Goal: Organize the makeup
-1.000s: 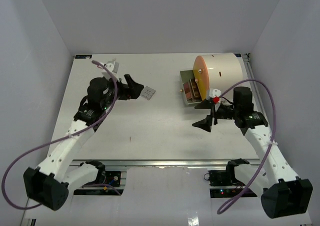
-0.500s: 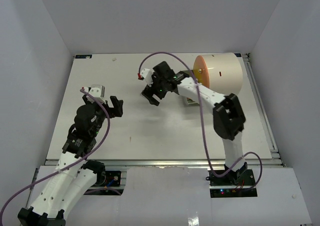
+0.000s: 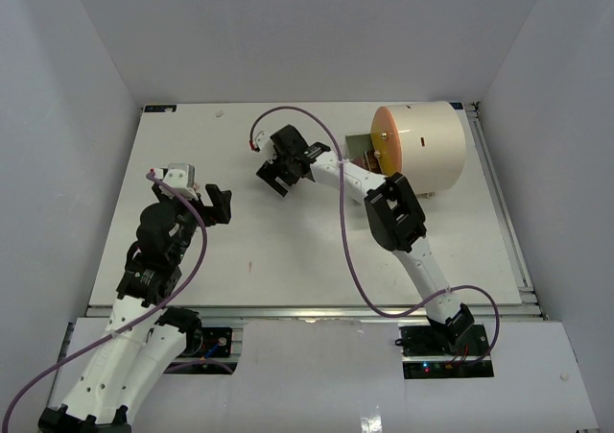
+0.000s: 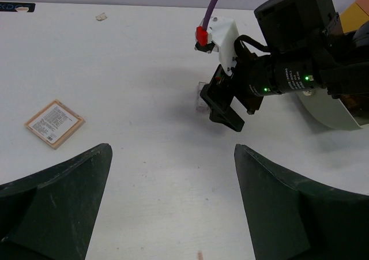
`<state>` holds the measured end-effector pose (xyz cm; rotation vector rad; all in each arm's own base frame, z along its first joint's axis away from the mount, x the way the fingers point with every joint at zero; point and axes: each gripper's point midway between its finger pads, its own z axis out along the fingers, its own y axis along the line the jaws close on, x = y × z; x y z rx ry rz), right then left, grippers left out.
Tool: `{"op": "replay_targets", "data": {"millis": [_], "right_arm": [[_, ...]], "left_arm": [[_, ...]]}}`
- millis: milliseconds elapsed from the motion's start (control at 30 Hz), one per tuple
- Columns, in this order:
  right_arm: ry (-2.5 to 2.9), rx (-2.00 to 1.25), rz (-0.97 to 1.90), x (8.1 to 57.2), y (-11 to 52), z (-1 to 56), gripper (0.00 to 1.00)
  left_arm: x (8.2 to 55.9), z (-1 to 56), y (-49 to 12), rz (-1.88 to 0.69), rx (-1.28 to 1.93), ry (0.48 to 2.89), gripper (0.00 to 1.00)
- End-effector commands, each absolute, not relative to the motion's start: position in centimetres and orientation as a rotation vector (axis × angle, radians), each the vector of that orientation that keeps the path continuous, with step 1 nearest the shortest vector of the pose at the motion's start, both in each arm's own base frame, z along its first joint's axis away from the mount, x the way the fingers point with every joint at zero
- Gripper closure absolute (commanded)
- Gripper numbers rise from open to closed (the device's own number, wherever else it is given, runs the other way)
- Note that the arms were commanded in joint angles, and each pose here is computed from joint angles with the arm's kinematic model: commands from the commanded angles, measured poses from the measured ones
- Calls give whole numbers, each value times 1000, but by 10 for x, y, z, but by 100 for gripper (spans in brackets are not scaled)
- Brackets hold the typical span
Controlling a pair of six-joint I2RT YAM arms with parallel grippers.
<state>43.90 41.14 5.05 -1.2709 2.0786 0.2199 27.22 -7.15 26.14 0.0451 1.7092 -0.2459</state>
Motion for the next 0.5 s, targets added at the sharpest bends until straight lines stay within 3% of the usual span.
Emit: {"op": "replay_targets", "data": {"millis": [0,467], "right_arm": [[2001,-1189,238,470,413,72,10],[1839,-1460,586,460,423,53,10]], "left_arm": [[271,269,-75,-269,68,1680,2],[271,269,-72,-263,63,1677,2]]}}
